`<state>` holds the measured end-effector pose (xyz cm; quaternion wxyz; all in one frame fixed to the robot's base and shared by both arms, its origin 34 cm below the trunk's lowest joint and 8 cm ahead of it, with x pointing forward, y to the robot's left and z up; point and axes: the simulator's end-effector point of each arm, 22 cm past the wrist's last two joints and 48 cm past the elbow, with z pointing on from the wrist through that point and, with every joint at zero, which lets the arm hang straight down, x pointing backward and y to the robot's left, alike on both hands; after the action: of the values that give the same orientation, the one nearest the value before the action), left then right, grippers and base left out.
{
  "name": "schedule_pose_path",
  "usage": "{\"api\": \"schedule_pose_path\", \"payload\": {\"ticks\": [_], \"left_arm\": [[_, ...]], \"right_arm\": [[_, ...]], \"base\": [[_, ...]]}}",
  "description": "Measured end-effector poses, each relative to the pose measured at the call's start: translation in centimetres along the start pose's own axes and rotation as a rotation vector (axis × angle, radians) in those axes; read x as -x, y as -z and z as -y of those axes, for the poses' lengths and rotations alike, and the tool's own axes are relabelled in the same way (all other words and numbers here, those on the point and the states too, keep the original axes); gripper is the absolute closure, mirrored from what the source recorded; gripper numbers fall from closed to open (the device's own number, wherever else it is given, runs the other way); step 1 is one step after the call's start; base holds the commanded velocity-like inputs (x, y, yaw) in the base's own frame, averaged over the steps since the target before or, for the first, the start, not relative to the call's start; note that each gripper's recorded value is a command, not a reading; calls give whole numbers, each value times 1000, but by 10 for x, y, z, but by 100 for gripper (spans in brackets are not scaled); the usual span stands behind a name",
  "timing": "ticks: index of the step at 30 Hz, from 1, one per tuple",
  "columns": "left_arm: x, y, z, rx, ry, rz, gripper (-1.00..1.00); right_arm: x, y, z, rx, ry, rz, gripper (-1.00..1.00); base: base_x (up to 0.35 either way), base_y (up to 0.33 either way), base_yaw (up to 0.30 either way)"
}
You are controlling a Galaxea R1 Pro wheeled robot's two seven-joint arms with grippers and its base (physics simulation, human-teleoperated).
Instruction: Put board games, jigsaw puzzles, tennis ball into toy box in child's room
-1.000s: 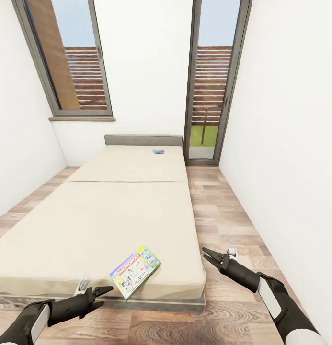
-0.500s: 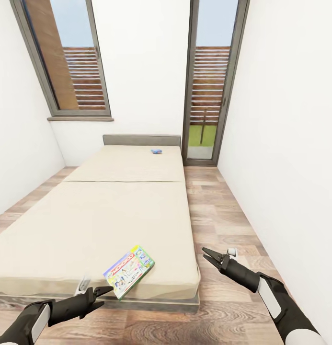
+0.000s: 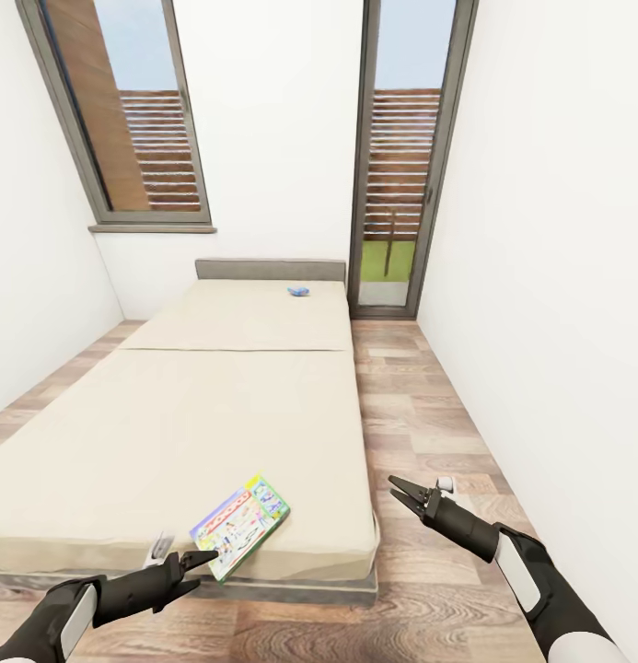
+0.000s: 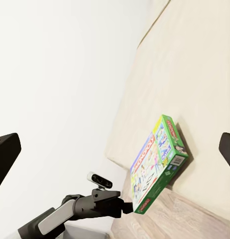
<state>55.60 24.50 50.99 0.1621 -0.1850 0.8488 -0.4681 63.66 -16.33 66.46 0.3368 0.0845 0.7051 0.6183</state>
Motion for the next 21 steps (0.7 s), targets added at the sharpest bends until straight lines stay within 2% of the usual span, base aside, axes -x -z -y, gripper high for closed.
{"api": "schedule_pose_path", "payload": {"ticks": [21], "left_arm": [[0, 0, 0, 1, 0, 1, -100]], "right_arm": [[0, 0, 0, -2, 0, 0, -100]], "base": [[3, -23, 0]]}}
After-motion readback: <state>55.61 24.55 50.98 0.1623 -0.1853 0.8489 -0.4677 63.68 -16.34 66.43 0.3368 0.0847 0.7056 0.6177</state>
